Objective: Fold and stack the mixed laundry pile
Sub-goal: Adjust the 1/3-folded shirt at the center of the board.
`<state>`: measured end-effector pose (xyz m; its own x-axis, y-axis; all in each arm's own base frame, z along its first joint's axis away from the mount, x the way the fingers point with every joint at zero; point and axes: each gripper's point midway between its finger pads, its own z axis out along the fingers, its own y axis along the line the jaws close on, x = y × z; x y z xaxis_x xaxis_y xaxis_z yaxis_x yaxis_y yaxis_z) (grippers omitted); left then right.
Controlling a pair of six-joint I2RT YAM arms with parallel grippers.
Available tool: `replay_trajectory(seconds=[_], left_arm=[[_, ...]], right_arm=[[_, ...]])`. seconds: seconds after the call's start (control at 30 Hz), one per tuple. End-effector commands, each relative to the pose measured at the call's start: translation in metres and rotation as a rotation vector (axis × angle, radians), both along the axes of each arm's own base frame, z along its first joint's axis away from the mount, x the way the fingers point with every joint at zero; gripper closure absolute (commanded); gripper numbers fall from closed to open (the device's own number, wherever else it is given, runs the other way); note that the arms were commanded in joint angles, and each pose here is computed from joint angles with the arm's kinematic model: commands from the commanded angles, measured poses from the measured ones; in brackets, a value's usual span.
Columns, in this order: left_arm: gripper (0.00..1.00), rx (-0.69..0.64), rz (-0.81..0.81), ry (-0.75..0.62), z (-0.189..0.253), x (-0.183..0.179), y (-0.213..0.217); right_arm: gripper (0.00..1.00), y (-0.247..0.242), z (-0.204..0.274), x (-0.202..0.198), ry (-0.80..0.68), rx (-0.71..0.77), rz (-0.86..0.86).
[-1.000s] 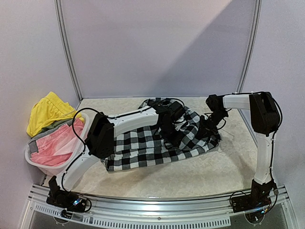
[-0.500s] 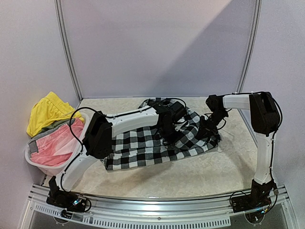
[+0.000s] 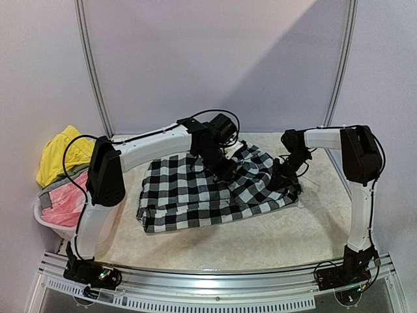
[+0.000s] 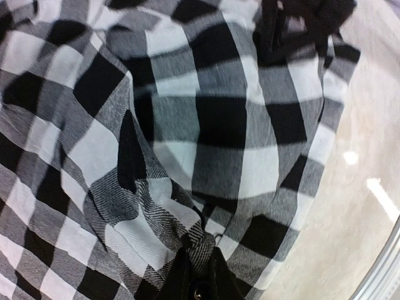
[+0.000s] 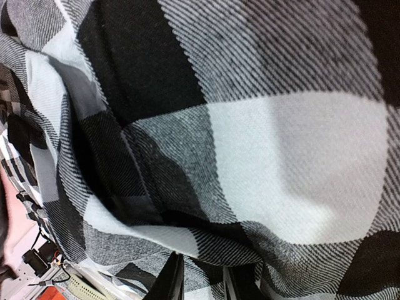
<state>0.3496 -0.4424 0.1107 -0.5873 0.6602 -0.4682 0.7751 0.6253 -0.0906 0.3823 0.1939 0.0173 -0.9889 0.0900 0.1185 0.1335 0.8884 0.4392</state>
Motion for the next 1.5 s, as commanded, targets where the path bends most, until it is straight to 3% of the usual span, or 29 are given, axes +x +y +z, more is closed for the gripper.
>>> replay_trajectory(seconds=[0.0, 0.47, 0.8, 1.07, 1.23, 1.47], left_arm=[[1.00, 0.019, -0.096, 0.054, -0.009, -0.021, 0.012], [1.00, 0.046, -0.132, -0.040, 0.024, -0.049, 0.114], [1.00, 0.041, -0.121, 0.009, 0.025, -0.075, 0.142], [1.00, 0.023, -0.136, 0.085, 0.030, -0.094, 0.145], [1.00, 0.013, -0.135, 0.137, 0.034, -0.104, 0.146], [1.00, 0.037, -0.129, 0.126, 0.030, -0.106, 0.154]], right_arm=[[0.78, -0.007, -0.018, -0.004, 0.037, -0.064, -0.001], [0.78, -0.019, -0.018, -0.012, 0.046, -0.114, 0.000], [0.76, -0.021, -0.017, -0.014, 0.072, -0.131, -0.016], [0.69, -0.030, 0.014, -0.025, 0.050, -0.159, 0.014], [0.59, -0.035, 0.041, -0.034, 0.030, -0.169, 0.022], [0.49, -0.024, 0.078, -0.051, -0.003, -0.060, 0.034]])
